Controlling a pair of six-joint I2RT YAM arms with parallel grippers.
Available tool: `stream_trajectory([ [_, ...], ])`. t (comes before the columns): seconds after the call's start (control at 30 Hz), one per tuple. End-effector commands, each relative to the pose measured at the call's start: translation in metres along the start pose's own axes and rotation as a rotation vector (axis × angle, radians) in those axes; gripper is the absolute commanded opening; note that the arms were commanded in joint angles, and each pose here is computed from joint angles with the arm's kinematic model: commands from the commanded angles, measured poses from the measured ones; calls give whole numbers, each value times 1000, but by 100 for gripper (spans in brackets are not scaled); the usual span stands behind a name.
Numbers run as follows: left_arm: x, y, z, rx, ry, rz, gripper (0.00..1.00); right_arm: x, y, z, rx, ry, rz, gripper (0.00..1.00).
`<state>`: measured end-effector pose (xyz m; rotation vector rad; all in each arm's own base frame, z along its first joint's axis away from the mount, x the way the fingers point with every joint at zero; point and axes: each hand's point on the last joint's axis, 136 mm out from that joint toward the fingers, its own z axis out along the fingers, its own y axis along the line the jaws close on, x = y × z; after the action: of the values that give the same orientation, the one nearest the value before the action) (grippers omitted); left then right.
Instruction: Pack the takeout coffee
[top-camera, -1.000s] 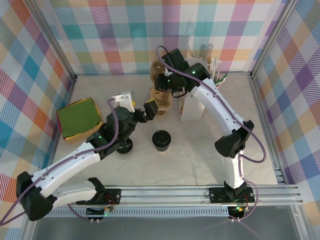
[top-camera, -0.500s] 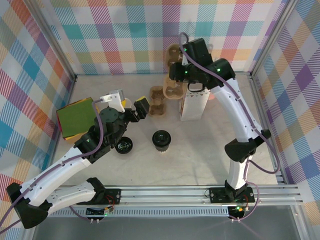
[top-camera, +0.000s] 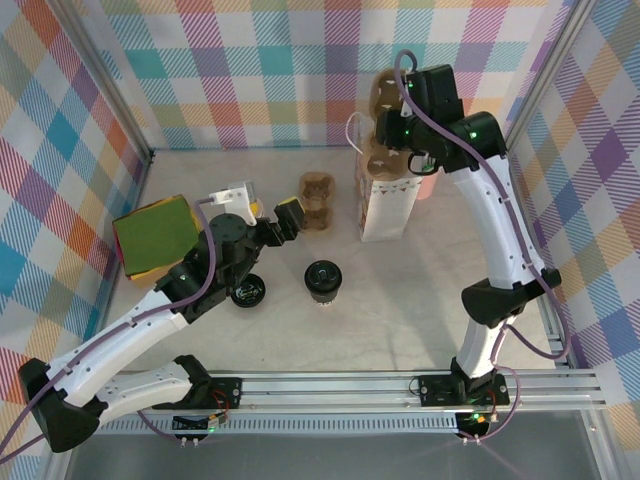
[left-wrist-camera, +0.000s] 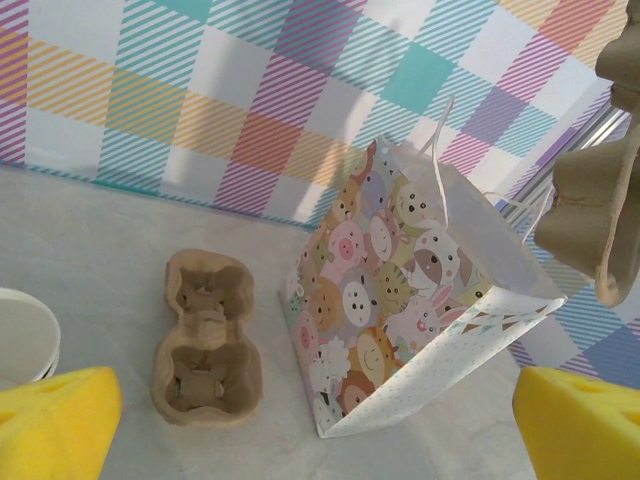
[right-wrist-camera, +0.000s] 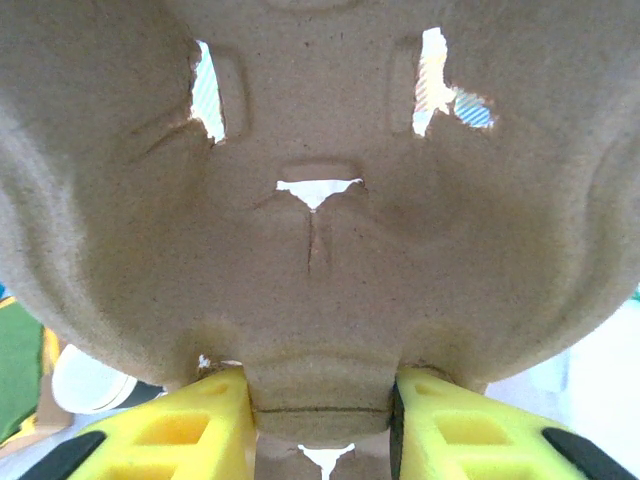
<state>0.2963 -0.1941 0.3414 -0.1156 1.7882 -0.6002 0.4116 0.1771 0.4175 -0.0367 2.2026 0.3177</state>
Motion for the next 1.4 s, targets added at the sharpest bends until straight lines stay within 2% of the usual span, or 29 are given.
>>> stream_trajectory([
  [0.0, 2, -1, 1, 10, 20, -23, 100, -14, -12, 10, 42, -41, -37, 35],
  [0.27, 12, 1, -1, 16, 55, -30, 100, -27, -28, 44, 116, -65, -85, 35],
  [0.63, 17, 8, -6, 4, 64, -42, 100, -5, -43, 91, 176, 32, -124, 35],
  [1.37, 23, 12, -7, 4, 64, -47, 100, 59, -58, 115, 195, 286, -70, 38],
])
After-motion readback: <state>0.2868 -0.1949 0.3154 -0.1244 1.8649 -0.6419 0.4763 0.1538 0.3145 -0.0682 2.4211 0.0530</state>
